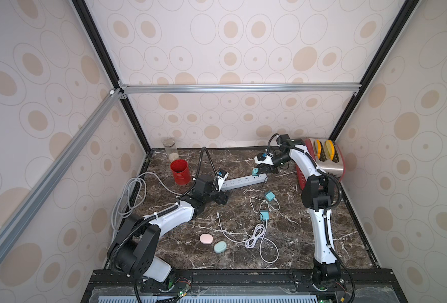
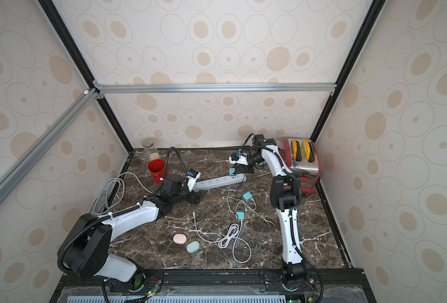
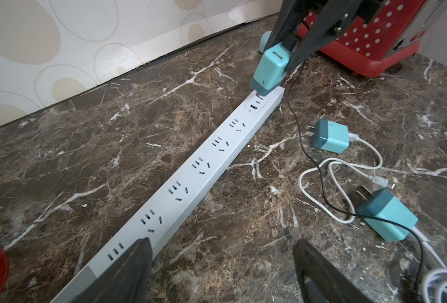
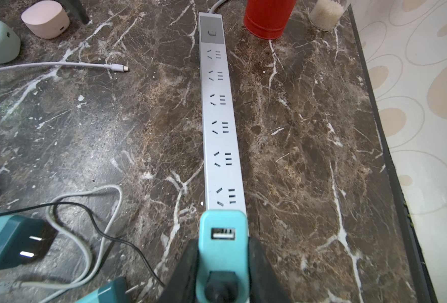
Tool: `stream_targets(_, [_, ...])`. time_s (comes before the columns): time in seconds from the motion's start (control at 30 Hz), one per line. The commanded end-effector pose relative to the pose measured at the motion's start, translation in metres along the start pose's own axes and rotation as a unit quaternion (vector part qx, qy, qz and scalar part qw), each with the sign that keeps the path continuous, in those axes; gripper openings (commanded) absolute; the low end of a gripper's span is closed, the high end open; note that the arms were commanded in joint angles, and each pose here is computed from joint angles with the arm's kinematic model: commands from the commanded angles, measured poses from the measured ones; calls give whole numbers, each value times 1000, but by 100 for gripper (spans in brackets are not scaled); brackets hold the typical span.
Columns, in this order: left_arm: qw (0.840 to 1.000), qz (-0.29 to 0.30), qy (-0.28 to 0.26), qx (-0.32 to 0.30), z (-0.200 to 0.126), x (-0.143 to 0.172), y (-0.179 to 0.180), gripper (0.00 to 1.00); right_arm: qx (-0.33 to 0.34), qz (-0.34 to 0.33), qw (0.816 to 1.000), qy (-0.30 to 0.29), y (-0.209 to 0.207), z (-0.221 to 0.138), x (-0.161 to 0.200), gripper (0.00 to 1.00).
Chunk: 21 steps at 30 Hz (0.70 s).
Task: Charge the bluetooth headset
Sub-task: Move the socket to the center of the board.
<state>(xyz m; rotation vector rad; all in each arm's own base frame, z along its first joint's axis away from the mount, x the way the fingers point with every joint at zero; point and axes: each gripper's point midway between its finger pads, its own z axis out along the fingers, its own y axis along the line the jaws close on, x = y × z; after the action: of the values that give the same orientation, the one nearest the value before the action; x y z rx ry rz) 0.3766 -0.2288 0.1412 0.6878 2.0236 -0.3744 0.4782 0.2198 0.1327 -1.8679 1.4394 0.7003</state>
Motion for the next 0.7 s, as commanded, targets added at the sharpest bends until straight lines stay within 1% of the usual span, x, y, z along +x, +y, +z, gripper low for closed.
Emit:
stream_targets(0.0, [999, 48, 14, 3, 16, -15, 9, 89, -11, -6, 999, -39, 3, 13, -10, 7])
stream_targets(0.03, [997, 69, 35, 6, 23, -15, 10, 89, -13, -4, 999, -41, 3, 13, -9, 7])
stream_targets(0.1, [993, 103, 60, 12, 32, -19, 14, 89, -16, 2, 999, -38, 6, 12, -8, 7])
stream_targets(0.17, [989, 133, 63, 22, 36, -26, 15, 89, -22, 3, 999, -37, 11, 9, -9, 7])
stream_targets(0.23, [985, 152, 64, 47, 39, -29, 15, 88, -22, 5, 999, -46, 13, 4, -9, 7])
stream_targets(0.33, [973, 187, 100, 96, 47, -20, 11, 86, -20, 5, 998, -60, 14, -3, -10, 7])
stream_targets(0.43, [958, 216, 144, 123, 58, -11, 11, 82, -24, 4, 998, -56, 17, -3, -6, 7])
stream_targets(0.53, [949, 240, 162, 127, 69, -9, 16, 83, -25, 6, 998, -51, 18, -1, -1, 7])
stream_targets(0.67, [930, 265, 212, 138, 82, 1, 24, 84, -23, 8, 998, -52, 17, -1, 0, 7])
